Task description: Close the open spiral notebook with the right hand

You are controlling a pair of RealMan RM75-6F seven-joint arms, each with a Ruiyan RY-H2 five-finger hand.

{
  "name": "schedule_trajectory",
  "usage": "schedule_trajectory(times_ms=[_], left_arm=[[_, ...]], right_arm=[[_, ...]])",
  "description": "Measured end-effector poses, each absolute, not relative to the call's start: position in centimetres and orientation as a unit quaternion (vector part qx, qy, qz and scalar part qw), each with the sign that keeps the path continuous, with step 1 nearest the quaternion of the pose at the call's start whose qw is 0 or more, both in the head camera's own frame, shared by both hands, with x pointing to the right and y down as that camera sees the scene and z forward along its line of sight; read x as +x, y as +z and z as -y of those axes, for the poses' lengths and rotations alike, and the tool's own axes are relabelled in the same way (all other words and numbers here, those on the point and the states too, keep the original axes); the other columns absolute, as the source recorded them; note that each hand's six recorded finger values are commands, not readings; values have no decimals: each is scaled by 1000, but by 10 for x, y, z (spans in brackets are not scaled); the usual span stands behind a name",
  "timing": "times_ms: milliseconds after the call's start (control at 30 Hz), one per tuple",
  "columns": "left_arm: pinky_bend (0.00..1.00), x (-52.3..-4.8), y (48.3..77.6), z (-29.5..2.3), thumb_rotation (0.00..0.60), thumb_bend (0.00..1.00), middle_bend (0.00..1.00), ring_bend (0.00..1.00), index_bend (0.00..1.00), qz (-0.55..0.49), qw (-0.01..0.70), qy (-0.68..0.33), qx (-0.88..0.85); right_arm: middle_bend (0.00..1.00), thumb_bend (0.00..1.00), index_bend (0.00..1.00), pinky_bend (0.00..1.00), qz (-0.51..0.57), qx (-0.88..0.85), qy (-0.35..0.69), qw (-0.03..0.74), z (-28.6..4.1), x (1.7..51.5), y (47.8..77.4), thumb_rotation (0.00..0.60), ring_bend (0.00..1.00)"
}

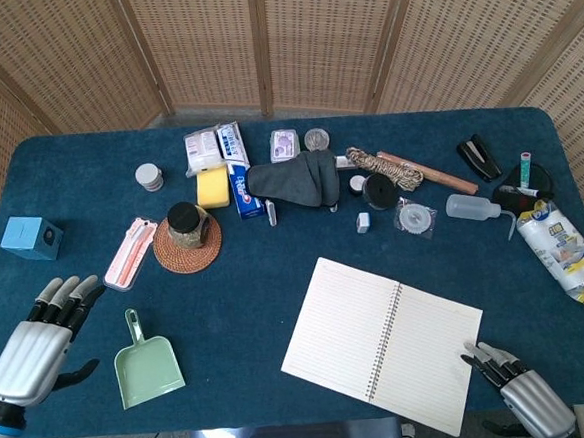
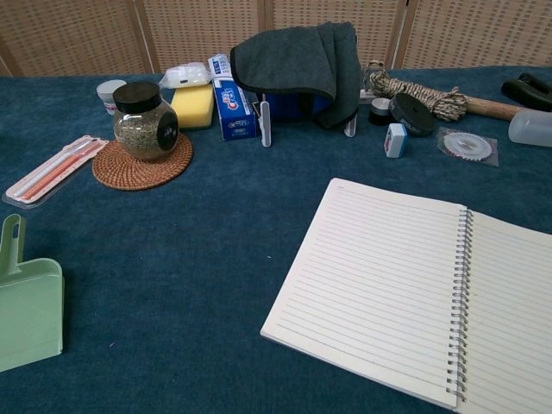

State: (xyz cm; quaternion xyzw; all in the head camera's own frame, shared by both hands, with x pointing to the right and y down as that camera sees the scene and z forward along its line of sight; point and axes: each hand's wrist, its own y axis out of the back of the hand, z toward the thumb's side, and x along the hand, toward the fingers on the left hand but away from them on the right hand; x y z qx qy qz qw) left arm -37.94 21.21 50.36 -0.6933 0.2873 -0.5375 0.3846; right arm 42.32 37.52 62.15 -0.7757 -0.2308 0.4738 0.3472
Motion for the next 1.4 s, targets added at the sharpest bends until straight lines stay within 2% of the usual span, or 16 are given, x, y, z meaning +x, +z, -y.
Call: schedule_trajectory(times_ms=[300,1400], left_arm=[[13,-376,502,-212,600,151,0,0,0,-284,388,-541,-690],[14,-373,498,-213,600,152,0,0,0,-287,388,-544,-687]], right_arm=[[0,48,0,174,218,-787,467,338,-378,421,631,434,0],[0,96,0,174,223,-775,454,379,-380,412,640,430,0]])
